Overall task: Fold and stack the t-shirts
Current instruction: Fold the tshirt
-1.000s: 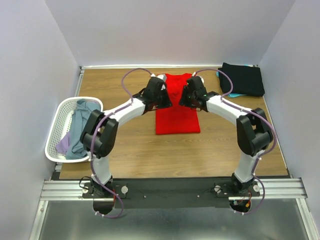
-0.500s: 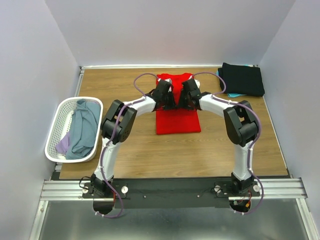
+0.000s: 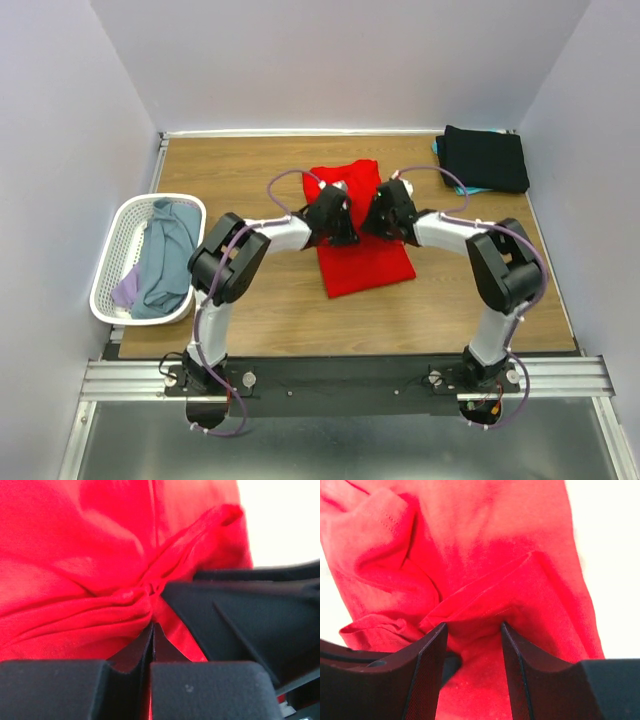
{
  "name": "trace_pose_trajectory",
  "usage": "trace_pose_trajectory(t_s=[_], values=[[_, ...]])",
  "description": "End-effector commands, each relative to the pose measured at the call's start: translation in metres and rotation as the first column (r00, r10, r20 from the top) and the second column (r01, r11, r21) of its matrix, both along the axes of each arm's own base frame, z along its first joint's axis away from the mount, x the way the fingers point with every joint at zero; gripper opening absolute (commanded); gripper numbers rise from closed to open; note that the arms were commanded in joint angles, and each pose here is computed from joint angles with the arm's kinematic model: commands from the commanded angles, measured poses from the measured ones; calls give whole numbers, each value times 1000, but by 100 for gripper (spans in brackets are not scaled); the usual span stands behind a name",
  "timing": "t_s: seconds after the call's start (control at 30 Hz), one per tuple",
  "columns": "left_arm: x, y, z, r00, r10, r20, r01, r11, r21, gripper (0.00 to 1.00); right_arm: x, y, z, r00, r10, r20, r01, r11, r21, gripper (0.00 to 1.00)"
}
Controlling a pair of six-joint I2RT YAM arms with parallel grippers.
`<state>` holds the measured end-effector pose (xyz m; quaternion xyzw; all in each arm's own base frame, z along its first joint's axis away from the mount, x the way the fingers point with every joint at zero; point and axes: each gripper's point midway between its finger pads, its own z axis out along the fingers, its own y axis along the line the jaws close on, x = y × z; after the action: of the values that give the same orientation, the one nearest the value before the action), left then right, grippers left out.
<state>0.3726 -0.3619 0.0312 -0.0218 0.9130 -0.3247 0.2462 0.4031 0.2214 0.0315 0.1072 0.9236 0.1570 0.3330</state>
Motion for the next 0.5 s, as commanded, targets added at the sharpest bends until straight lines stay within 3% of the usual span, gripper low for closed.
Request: trace_pose_trajectory(t_s=[0.0,0.27,0.47], values=[[-55,7,-15,996,-24,-86,28,998,51,8,-82,-11,-41,982,21,-186,-27,999,-29,55],[-125,24,-9,992,-94,-79,99,993,69,8,-173,16,-22,981,92,-169,-80,994,73,55],[-137,45,12,994,-101,-35,104,990,90,8,-176,11,9,996,54,-73,-46,993,108,57]])
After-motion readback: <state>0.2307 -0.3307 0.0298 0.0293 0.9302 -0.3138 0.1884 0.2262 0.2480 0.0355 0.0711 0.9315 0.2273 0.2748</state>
